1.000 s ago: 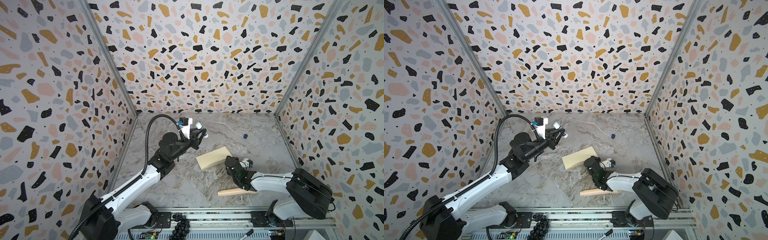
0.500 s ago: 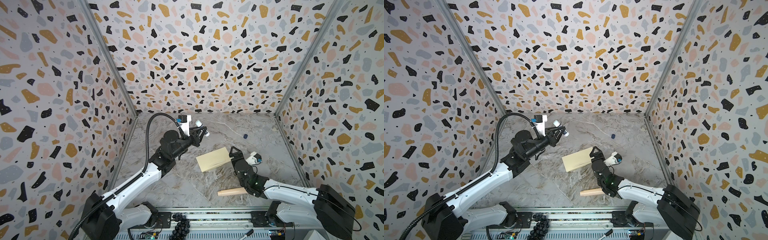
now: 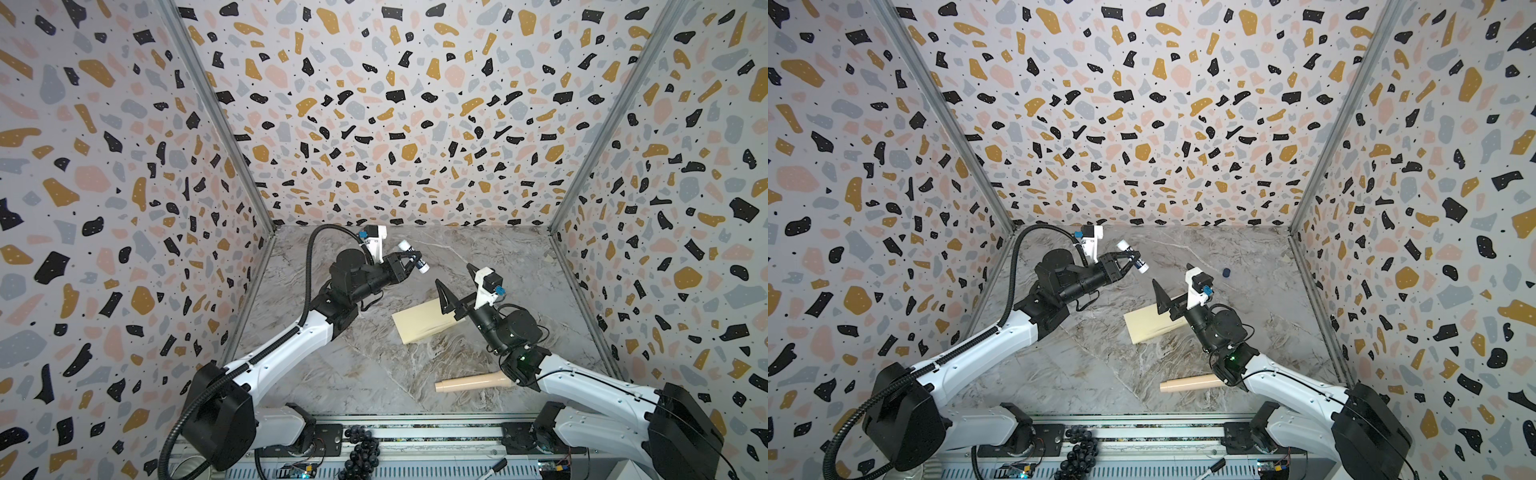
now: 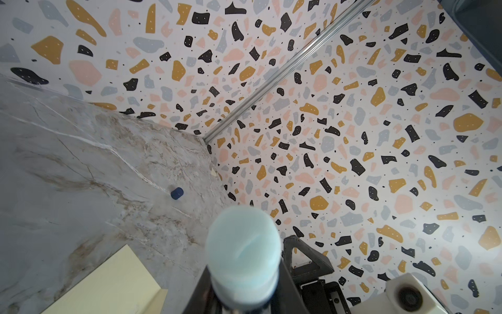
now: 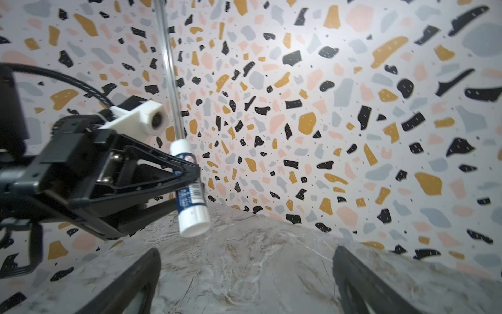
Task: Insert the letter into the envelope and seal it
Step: 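Raise the right gripper to the glue stick and close on it, then pull the glue stick away with the right gripper while the left gripper opens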
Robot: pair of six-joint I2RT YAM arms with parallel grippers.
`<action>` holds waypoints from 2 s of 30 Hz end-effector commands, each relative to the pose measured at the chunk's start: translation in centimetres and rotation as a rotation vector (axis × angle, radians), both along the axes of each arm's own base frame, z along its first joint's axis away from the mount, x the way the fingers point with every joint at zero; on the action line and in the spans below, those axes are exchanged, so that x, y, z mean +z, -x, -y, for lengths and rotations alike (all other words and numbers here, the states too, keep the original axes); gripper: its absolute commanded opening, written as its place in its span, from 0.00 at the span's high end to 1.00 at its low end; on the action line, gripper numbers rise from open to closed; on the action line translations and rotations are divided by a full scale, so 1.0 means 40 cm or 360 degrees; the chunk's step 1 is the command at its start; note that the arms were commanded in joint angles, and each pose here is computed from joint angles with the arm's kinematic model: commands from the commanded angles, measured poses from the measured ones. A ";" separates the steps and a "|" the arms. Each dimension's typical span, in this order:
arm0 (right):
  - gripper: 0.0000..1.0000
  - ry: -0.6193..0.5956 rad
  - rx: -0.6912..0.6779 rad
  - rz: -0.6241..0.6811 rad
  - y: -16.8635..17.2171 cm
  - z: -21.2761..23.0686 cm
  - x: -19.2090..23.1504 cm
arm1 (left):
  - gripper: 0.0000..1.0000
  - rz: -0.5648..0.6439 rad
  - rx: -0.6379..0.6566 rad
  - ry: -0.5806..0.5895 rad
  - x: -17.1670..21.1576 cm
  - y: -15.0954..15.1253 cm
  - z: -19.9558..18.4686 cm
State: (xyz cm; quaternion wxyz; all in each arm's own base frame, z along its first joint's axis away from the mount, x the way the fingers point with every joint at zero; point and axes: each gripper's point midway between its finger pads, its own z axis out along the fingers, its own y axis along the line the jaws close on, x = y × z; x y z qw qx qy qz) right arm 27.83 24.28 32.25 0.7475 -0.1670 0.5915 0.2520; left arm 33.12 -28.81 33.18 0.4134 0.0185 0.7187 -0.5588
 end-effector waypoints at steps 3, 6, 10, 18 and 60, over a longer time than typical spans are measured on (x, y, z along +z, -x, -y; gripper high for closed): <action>0.02 0.0302 0.0185 0.0344 0.048 -0.058 0.047 | 1.00 0.0063 -0.0122 0.0152 0.085 0.028 0.016; 0.08 0.0305 0.0213 0.0338 0.037 -0.079 0.056 | 1.00 0.0032 -0.0137 0.0154 0.072 0.028 0.020; 0.19 0.0272 0.0235 0.0372 0.028 -0.099 0.067 | 1.00 0.0017 -0.0172 0.0174 0.071 0.032 0.027; 0.37 0.0197 0.0249 0.0393 0.001 -0.131 0.079 | 1.00 -0.0015 -0.0217 0.0186 0.061 0.036 0.037; 1.00 0.0395 0.0179 0.0035 -0.119 -0.115 0.083 | 0.44 0.0196 0.0025 -0.0199 0.016 0.002 -0.017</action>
